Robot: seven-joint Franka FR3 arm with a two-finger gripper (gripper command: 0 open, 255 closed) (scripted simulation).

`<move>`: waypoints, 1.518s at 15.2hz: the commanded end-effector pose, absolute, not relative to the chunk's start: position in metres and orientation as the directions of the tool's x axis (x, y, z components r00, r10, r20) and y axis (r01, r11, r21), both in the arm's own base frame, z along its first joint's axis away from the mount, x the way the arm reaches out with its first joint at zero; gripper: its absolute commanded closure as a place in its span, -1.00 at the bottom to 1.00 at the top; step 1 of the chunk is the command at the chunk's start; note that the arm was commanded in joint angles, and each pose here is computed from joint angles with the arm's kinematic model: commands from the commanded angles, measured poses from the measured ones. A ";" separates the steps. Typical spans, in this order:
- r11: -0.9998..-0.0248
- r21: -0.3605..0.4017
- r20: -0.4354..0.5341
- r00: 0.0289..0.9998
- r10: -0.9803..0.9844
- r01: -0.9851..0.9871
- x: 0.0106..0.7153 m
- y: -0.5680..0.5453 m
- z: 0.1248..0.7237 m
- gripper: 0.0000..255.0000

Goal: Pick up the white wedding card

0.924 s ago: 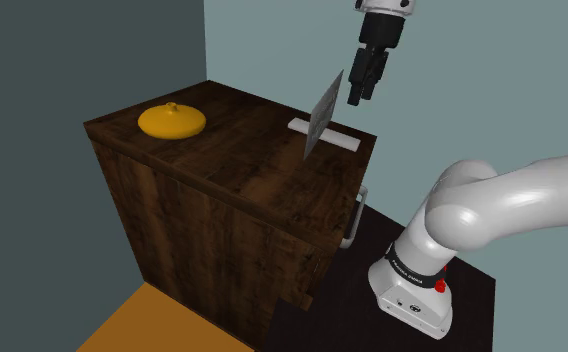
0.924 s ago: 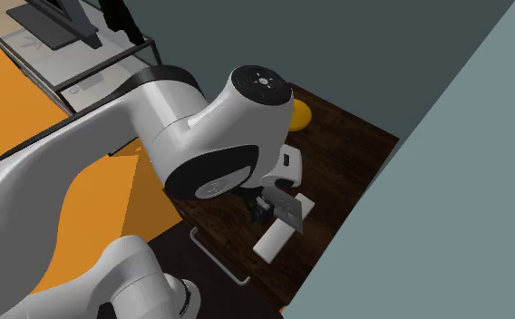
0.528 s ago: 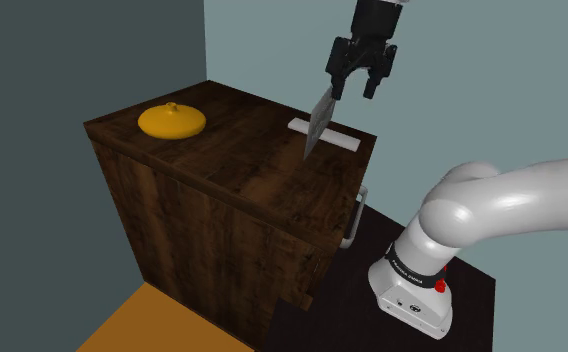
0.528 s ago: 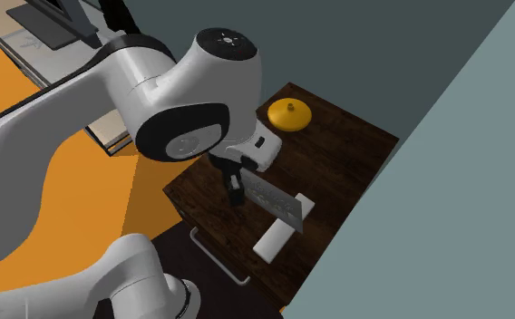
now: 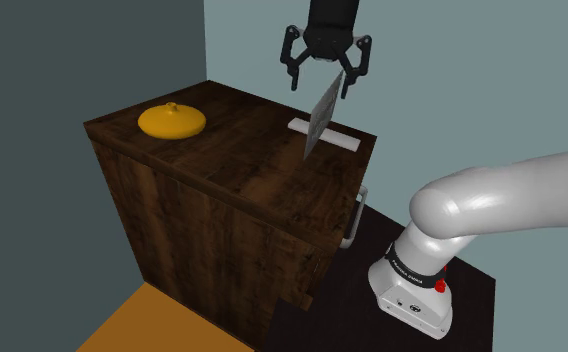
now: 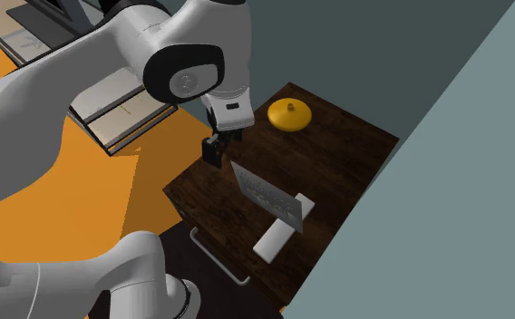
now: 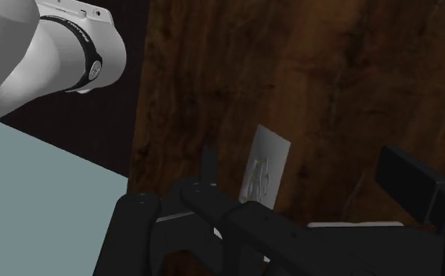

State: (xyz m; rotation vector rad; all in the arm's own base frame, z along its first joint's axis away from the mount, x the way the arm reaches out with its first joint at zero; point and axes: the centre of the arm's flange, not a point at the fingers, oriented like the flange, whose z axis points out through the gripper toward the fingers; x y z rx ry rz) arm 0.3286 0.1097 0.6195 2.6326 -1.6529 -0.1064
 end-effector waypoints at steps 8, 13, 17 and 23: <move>-0.407 0.066 -0.038 0.405 -0.913 -0.911 0.331 0.112 0.586 1.00; -0.407 0.066 -0.038 0.405 -0.913 -0.911 0.331 0.113 0.586 1.00; -0.407 0.066 -0.038 0.405 -0.913 -0.911 0.330 0.112 0.585 1.00; -0.407 0.066 -0.038 0.405 -0.913 -0.911 0.330 0.112 0.617 1.00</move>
